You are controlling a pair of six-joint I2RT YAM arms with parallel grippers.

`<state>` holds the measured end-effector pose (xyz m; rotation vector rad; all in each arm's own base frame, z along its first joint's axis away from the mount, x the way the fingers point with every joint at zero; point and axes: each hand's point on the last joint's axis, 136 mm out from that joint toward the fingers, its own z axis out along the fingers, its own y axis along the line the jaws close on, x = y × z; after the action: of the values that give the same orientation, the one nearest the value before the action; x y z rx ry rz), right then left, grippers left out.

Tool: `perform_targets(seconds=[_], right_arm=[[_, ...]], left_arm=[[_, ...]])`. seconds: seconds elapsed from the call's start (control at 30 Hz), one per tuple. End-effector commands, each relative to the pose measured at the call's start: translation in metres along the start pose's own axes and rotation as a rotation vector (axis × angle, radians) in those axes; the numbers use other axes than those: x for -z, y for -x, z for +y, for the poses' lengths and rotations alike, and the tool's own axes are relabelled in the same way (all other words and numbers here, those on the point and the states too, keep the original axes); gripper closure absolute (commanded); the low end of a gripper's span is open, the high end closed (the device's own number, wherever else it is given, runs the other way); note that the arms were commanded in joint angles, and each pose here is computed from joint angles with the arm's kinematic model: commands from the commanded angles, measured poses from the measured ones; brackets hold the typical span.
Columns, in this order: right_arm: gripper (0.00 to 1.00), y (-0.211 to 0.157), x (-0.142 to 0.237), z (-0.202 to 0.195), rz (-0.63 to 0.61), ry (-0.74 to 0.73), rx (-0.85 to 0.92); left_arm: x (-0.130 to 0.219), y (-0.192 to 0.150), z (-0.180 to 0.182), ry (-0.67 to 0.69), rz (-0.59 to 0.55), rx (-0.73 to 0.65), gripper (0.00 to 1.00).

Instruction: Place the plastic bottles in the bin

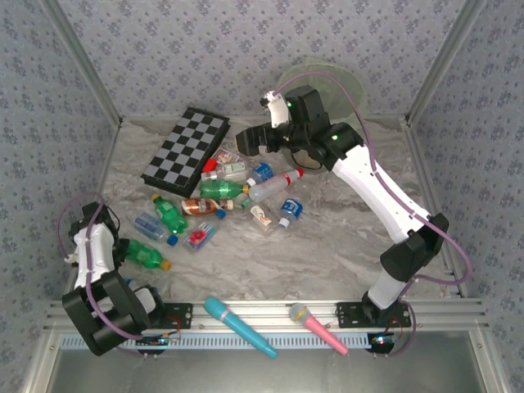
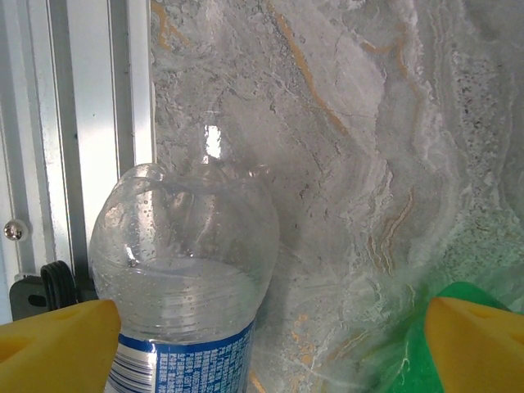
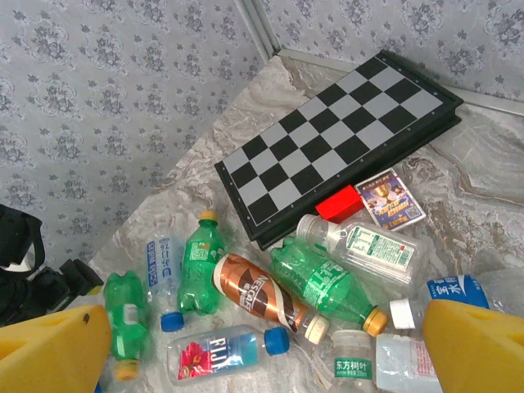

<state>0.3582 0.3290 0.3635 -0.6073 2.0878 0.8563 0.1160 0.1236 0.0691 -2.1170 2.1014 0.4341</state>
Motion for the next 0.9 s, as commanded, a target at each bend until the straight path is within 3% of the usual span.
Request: perform_targets(seconds=[0.0,0.43,0.87], right_arm=[[0.0,0.005,-0.001,0.005,-0.003,0.009,0.015],[0.0,0.001,0.003,0.005,0.007,0.003,0.014],[0.0,0.0,0.007,0.003,0.002,-0.015,0.014]], left_arm=[[0.01,-0.006,0.013,0.026,0.031,0.016,0.05],[-0.004,-0.017,0.033,0.098,0.065,0.063,0.16],[-0.029,-0.016,0.004,0.041,0.107,0.012,0.21]])
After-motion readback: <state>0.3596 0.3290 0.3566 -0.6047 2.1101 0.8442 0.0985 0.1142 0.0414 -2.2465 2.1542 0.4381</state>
